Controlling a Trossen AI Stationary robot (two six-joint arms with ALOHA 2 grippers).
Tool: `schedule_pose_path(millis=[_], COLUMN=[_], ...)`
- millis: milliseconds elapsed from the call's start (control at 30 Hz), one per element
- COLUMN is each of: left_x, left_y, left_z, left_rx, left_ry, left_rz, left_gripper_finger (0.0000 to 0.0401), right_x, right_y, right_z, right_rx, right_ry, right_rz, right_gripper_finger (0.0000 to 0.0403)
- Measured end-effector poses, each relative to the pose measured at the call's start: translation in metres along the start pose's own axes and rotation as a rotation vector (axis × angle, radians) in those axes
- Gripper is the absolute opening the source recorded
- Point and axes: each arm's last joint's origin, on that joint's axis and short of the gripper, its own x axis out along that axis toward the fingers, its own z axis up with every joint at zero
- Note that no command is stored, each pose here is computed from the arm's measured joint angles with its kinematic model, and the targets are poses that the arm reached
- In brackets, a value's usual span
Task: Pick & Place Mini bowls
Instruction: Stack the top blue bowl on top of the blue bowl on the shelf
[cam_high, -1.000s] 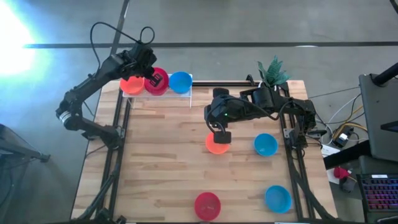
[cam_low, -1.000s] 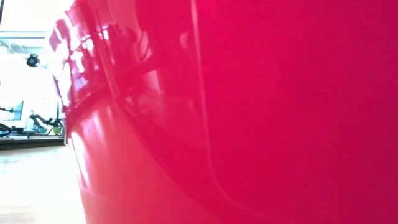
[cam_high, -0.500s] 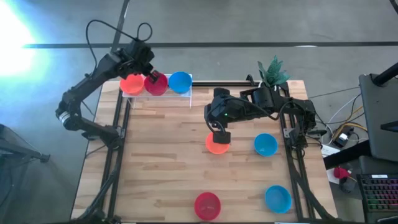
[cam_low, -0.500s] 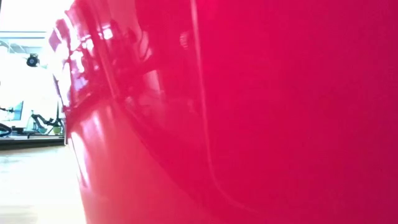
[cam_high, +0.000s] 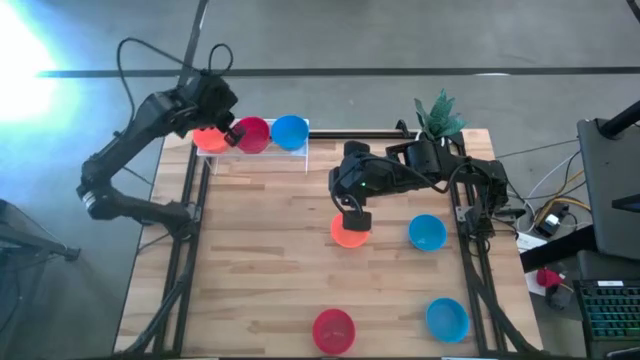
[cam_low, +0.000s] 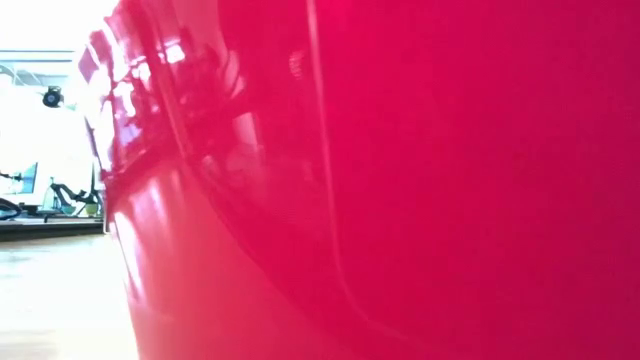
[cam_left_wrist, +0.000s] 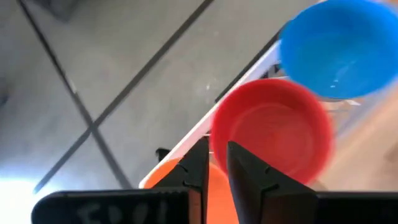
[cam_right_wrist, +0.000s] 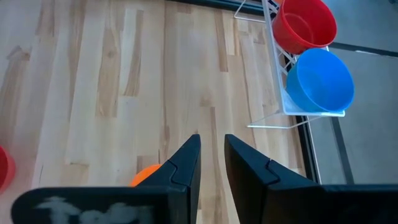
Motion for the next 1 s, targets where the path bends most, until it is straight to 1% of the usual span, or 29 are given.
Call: schedule_pose_path(millis=[133, 267, 367, 433, 533, 700, 800, 1000], left_x=[-0.024, -0.041, -0.049, -0.053, -0.059, -0.065, -0.066, -0.065], left_y=[-0.010, -0.023, -0.032, -0.038, -0.047, -0.060, -0.068, -0.080], left_z=[-0.010, -0.021, -0.030, -0.035, -0.040, -0.050, -0.054, -0.058], left_rx=[0.026, 0.064, 0.096, 0.119, 0.132, 0.175, 0.195, 0.234], left_ry=[-0.092, -0.171, -0.217, -0.242, -0.276, -0.320, -0.352, -0.381], left_rz=[-0.051, -0.124, -0.180, -0.214, -0.268, -0.348, -0.386, -0.432], left_gripper_finger=[0.0029, 0.0006, 0.0002, 0.0002, 0.0002, 0.0002, 0.0002, 0.0002], right_x=[0.000, 0.000, 0.001, 0.002, 0.002, 0.009, 0.018, 0.044], right_y=[0.000, 0.000, 0.000, 0.000, 0.001, 0.003, 0.005, 0.014], right_z=[0.000, 0.000, -0.001, -0.002, -0.008, -0.022, -0.030, -0.045], right_rx=[0.012, 0.030, 0.039, 0.066, 0.111, 0.236, 0.311, 0.415], right_ry=[0.000, 0.001, 0.008, 0.018, 0.078, 0.223, 0.299, 0.410], right_rz=[0.001, 0.002, 0.002, 0.002, -0.003, -0.030, -0.056, -0.107], right_gripper_finger=[0.0068, 0.0068, 0.0068, 0.0068, 0.0068, 0.0068, 0.0068, 0.0068])
